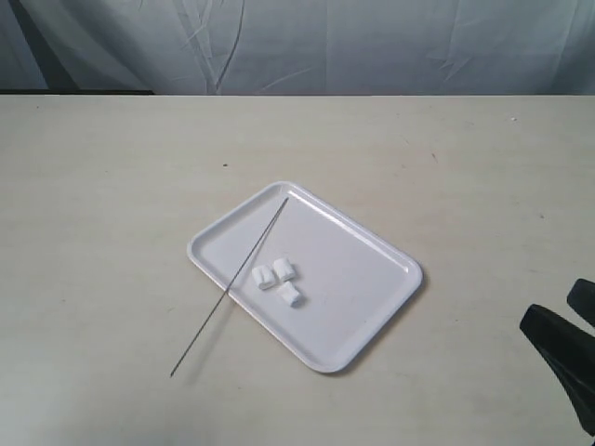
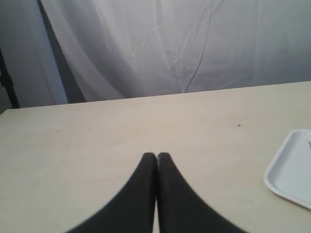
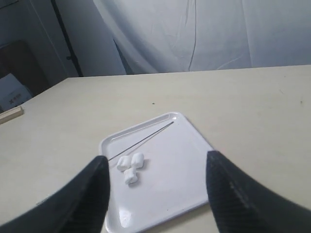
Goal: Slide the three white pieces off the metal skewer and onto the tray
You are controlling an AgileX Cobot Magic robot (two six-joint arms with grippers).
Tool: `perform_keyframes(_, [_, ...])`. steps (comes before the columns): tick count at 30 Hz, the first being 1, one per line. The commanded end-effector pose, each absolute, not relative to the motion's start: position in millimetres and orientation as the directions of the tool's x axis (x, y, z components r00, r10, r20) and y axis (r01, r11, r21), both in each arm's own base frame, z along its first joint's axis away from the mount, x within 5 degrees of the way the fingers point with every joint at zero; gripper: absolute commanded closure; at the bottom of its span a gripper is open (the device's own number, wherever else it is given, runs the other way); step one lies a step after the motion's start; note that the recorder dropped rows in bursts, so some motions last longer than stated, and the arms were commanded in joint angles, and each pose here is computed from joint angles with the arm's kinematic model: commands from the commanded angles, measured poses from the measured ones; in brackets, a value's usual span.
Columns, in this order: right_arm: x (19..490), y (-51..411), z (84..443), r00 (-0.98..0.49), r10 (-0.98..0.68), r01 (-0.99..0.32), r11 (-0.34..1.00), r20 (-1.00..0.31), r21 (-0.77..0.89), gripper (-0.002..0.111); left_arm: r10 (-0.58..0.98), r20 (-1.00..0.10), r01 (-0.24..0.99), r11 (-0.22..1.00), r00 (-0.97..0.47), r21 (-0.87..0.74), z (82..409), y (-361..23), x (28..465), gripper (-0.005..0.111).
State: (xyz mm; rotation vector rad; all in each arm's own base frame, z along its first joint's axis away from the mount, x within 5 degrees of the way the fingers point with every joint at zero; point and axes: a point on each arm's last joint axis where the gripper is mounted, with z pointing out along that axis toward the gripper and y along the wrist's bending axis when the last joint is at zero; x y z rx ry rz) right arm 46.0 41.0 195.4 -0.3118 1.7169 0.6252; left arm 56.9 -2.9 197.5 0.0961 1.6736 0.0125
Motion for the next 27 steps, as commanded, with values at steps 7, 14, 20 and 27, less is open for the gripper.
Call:
perform_keyframes(7, [53, 20, 192, -0.113, -0.152, -0.261, 0.958, -0.982, -0.119, 0.052, -0.057, -0.987, -0.089, 0.995, -0.150, -0.044, 191, 4, 55, 0.107])
perform_keyframes(14, [54, 9, 188, -0.161, -0.203, -0.162, 0.971, -0.966, -0.177, 0.052, -0.053, -0.978, -0.092, 0.995, -0.204, -0.035, 186, 4, 54, 0.107])
perform_keyframes(20, [54, 0, 186, -0.208, -0.102, -0.042, 0.995, -0.973, -0.095, 0.052, -0.053, -0.977, -0.092, 0.995, -0.207, -0.035, 186, 4, 54, 0.107])
perform_keyframes(27, [54, 0, 185, -0.219, -0.032, -0.038, 0.999, -0.975, -0.024, 0.052, -0.052, -0.969, -0.093, 0.995, -0.243, -0.031, 183, 4, 53, 0.107])
